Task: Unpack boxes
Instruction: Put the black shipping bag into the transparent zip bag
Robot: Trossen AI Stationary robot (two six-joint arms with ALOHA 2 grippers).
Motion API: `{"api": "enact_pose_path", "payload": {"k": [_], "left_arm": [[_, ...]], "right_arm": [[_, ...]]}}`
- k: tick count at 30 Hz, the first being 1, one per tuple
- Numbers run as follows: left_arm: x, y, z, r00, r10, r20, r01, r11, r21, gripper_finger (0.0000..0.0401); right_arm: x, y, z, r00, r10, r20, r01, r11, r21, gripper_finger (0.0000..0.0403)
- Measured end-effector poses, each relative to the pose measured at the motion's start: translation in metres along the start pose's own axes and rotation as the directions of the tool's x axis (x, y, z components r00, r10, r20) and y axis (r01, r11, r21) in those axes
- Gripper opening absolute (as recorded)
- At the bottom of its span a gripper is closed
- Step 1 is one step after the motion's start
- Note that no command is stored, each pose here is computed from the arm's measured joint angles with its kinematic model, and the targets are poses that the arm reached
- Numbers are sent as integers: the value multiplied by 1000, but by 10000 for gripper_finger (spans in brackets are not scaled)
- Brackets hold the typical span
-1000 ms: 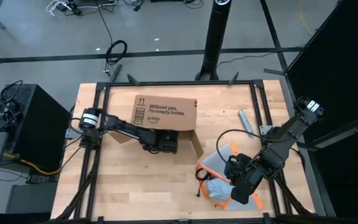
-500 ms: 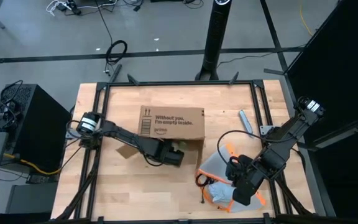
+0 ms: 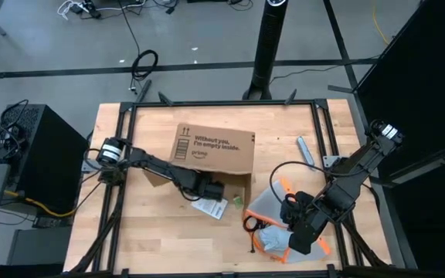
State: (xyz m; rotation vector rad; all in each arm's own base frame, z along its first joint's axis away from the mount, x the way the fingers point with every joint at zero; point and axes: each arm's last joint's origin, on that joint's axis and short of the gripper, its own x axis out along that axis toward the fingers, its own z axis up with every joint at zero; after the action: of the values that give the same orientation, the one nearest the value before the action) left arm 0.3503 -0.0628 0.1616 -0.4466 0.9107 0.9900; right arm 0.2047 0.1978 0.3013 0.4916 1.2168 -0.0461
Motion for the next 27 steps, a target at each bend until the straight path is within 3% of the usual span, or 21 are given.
{"api": "enact_pose_path", "payload": {"k": [2,5,9,12,14,20,27], "left_arm": [[-1,-3,6,991,5,135,-9,1000,27,20],[1,-7,7,949,2,315,18,998,-58,19],[17,-5,-6,925,-53,376,119,981,-154,14],[31,4,-13,913,-41,405,125,975,-183,11],[33,11,-15,906,-40,421,112,982,-149,13],[33,10,-5,901,-127,415,135,991,9,78],[32,9,7,876,-234,422,160,966,203,154]], "right_arm": [[0,-1,0,1000,-9,10,9,1000,0,0],[0,-2,1,999,-37,37,37,999,12,0],[0,-2,0,996,-55,77,53,998,29,0],[-1,-1,-3,995,-55,80,54,998,18,0],[-1,0,-4,994,-60,87,58,998,24,0],[-1,-2,-4,992,-78,98,77,997,15,0],[-1,-3,-4,989,-99,112,99,995,5,0]]}}
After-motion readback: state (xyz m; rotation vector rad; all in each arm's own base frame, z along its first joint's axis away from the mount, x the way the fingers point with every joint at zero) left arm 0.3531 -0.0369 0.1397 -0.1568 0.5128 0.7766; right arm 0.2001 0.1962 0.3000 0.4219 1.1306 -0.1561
